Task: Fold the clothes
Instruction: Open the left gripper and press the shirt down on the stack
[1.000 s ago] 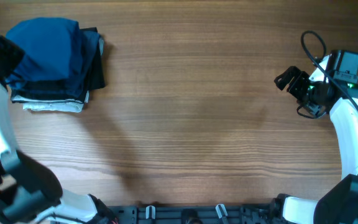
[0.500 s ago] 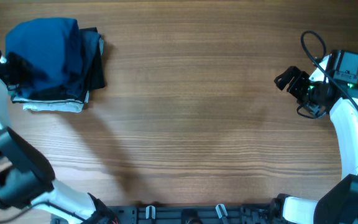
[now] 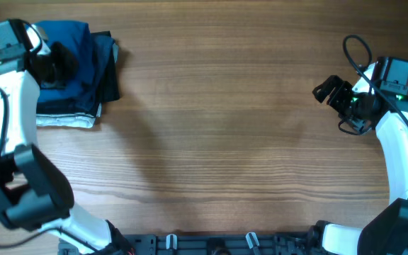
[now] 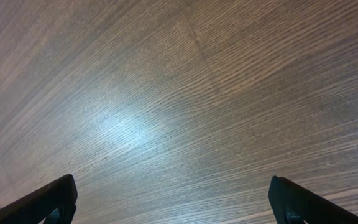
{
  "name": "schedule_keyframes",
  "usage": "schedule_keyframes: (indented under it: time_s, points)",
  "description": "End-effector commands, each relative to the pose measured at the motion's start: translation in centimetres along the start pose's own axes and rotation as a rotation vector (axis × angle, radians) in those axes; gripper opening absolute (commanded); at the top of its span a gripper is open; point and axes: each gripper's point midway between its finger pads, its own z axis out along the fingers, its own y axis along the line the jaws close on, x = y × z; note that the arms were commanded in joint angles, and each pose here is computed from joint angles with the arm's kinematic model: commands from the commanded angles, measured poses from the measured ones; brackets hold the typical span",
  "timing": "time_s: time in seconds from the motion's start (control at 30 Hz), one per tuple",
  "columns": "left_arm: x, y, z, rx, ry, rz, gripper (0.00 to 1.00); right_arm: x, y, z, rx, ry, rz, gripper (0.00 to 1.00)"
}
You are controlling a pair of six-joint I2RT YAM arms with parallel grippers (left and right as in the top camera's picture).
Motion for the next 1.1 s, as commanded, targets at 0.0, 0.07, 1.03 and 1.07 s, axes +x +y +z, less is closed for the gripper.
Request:
schedule_keyframes:
  time_s: [0.0,0.07,1.03,1.07]
  points:
    - [3.5,-1.0,3.5,0.094,0.163,0.062,0.06,0.2,-0.5,0.3,0.015,0.007,0.002,0.99]
    - [3.3,-1.3,3.3,0.103,0.154,0.069,0.06,0.2,-0.5,0.3,0.015,0.006,0.002,1.0]
    - [2.2,-14.0,-8.1,0.318,-0.122,0.295,1.0,0.2,-0.5,0.3,0.015,0.007,0.002,1.0]
    - [2.2,-14.0,-8.1,0.318,-0.122,0.295,1.0,0.2,-0.5,0.3,0.015,0.007,0.002,1.0]
